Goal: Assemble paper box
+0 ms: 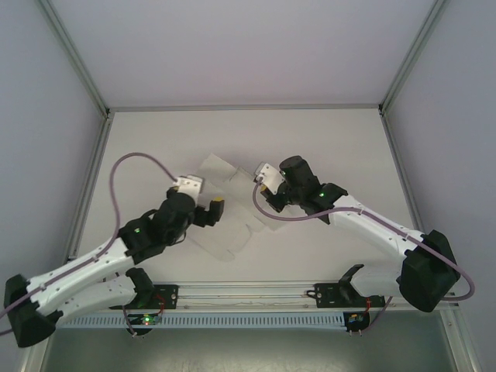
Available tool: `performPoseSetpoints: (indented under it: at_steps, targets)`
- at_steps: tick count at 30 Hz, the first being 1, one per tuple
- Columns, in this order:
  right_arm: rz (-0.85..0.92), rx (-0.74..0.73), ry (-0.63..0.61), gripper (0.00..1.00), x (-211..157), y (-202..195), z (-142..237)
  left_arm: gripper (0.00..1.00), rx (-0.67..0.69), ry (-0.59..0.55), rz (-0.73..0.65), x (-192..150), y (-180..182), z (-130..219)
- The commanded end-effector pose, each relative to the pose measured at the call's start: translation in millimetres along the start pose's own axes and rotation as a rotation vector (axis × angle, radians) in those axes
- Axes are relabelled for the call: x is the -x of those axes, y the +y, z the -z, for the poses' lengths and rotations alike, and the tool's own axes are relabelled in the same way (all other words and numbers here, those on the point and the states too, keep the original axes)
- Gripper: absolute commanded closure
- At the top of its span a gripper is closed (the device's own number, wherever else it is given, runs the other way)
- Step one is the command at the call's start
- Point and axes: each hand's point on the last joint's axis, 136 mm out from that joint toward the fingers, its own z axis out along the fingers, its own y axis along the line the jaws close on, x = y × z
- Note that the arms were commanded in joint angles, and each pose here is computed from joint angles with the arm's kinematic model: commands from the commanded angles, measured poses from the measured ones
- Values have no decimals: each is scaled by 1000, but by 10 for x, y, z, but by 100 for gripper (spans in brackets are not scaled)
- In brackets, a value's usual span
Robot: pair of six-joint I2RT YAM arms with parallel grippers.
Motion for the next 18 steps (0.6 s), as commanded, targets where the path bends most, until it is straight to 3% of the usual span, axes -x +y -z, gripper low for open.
performPoseSetpoints:
  at_steps: [1, 7, 10, 15, 18]
  targets:
    - [58, 25, -2, 100, -50, 54, 15, 0, 119, 38, 148, -147, 434, 118]
    - [89, 62, -12, 100, -63, 77, 0, 0, 254, 149, 381, -381, 970, 54]
    - [92, 79, -18, 100, -29, 63, 12, 0, 278, 197, 414, -483, 1058, -83]
    - [75, 92, -29, 100, 6, 42, 34, 0, 174, 207, 414, -520, 911, -339]
    - [75, 106, -40, 100, 9, 72, 46, 0, 238, 221, 409, -571, 1016, -411]
